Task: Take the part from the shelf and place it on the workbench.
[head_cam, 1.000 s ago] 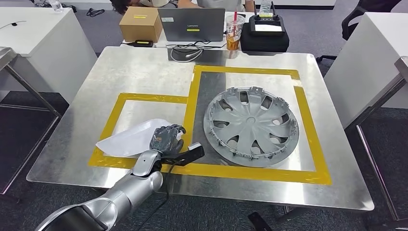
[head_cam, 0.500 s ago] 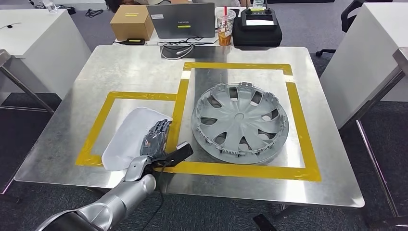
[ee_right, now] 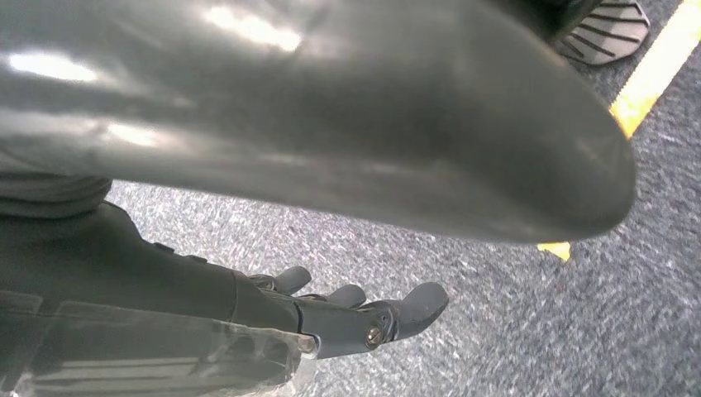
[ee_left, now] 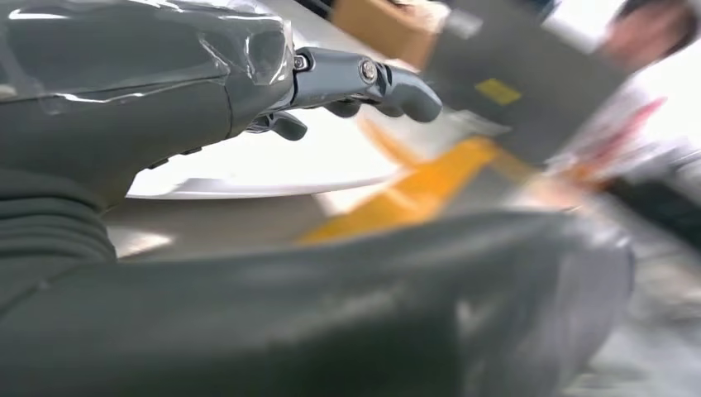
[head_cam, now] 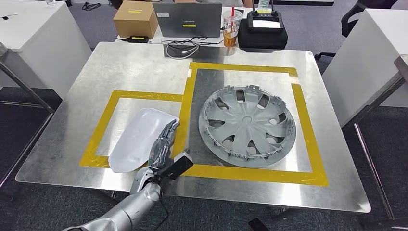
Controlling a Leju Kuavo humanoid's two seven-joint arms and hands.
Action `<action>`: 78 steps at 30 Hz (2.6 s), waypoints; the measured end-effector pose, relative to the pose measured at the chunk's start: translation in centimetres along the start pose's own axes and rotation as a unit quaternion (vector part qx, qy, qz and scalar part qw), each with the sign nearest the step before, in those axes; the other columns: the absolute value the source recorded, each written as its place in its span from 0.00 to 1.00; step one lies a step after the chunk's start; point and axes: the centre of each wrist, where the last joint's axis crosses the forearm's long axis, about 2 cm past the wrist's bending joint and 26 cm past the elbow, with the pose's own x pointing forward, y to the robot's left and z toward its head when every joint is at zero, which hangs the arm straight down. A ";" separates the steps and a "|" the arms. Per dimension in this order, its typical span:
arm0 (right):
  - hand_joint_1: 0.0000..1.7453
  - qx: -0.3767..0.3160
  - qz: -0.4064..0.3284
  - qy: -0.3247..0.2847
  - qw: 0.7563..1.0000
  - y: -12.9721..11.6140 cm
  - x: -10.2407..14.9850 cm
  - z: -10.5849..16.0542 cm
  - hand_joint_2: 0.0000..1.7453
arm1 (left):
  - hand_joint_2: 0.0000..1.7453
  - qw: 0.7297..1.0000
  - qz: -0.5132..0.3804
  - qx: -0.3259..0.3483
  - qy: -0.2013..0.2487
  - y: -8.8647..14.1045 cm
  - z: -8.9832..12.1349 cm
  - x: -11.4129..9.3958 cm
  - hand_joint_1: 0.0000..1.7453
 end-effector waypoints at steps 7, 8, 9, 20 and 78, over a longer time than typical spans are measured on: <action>0.00 0.000 -0.021 0.007 1.000 0.3 -1.8 0.0 0.00 | 0.00 0.974 0.199 0.078 -0.068 -0.7 -0.1 4.8 0.00; 0.00 -0.001 -0.023 0.007 1.000 0.2 -2.0 0.0 0.00 | 0.00 0.968 0.218 0.090 -0.089 -0.3 -0.5 5.9 0.00; 0.00 -0.001 -0.026 0.006 1.000 0.1 -2.1 0.0 0.00 | 0.00 0.961 0.234 0.099 -0.112 0.2 -0.8 7.1 0.00; 0.00 0.016 -0.038 0.011 0.999 -0.2 -3.2 0.0 0.00 | 0.00 0.869 0.433 0.027 -0.239 3.5 0.3 14.0 0.00; 0.00 0.019 -0.097 0.006 0.995 0.1 -3.4 0.1 0.00 | 0.00 0.820 0.529 -0.089 -0.200 6.7 8.7 6.8 0.00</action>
